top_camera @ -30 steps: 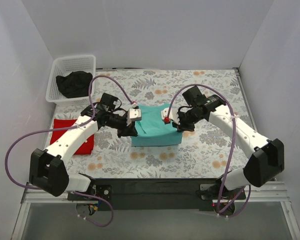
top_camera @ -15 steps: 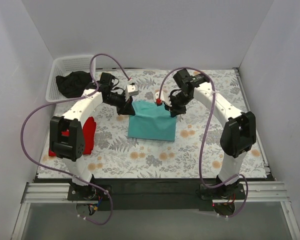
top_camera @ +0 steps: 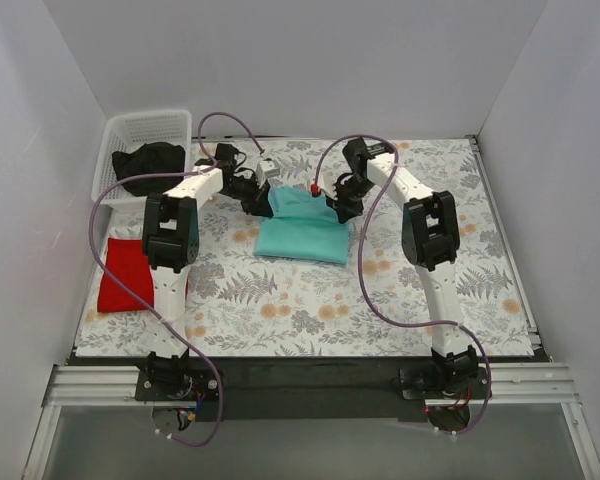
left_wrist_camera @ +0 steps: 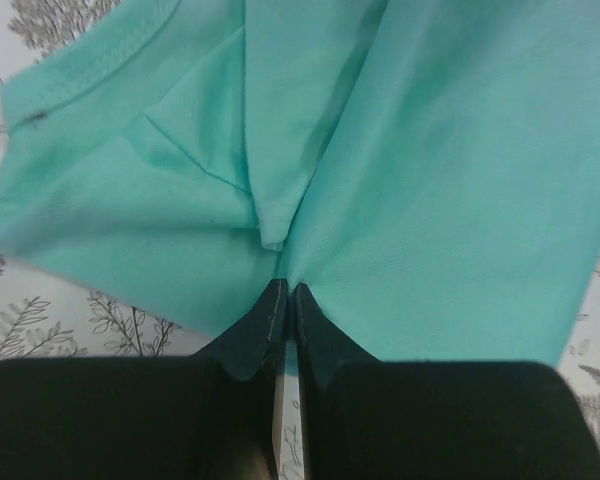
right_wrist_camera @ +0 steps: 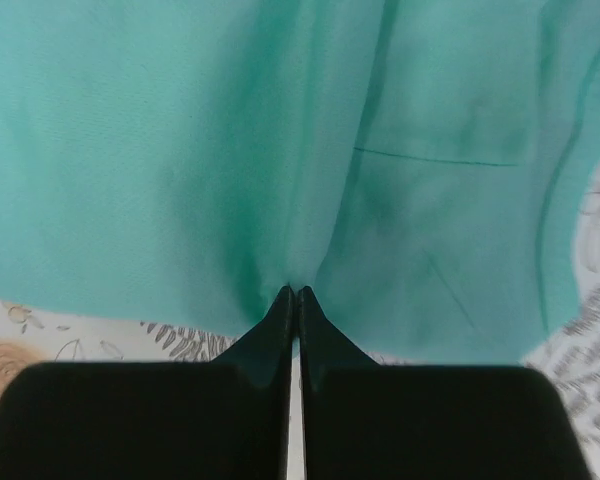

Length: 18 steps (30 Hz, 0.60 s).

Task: Fold and stack the t-shirts
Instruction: Fold the tshirt

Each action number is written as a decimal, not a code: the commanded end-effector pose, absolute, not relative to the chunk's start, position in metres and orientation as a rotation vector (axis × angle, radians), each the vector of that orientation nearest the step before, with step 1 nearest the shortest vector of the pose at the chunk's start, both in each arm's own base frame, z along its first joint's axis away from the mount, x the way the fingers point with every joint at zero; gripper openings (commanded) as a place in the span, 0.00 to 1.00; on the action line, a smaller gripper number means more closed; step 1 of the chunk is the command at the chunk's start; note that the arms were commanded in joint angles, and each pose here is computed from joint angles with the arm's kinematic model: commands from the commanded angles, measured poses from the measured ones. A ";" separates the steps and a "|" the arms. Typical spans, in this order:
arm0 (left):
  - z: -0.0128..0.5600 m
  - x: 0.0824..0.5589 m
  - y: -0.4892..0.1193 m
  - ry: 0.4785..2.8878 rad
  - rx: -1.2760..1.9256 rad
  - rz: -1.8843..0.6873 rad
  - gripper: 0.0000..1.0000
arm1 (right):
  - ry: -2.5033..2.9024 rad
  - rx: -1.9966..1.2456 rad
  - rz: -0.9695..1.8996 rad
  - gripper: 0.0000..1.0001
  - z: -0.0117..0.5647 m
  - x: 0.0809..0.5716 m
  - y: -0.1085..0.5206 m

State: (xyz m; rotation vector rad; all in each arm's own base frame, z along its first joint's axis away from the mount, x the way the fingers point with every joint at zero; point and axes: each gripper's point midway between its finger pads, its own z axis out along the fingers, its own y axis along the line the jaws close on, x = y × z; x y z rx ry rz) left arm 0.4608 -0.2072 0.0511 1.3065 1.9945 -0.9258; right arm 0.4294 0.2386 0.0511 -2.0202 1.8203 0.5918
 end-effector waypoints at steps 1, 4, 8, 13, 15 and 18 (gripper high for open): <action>0.051 0.475 -0.210 2.014 1.268 -0.903 0.00 | 1.836 -2.047 0.604 0.01 0.032 0.428 0.237; 0.032 0.454 -0.211 2.092 1.270 -0.919 0.00 | 1.860 -2.041 0.616 0.01 0.015 0.421 0.235; 0.023 0.384 -0.217 2.175 1.310 -1.015 0.00 | 1.880 -2.038 0.669 0.01 0.016 0.391 0.232; 0.036 0.294 -0.209 2.223 1.290 -1.120 0.00 | 1.965 -2.024 0.879 0.01 0.017 0.294 0.221; 0.043 0.271 -0.208 2.236 1.272 -1.151 0.00 | 1.954 -2.009 0.917 0.01 0.035 0.261 0.221; 0.052 0.236 -0.205 2.213 1.297 -1.162 0.00 | 2.008 -1.976 1.021 0.01 0.044 0.204 0.220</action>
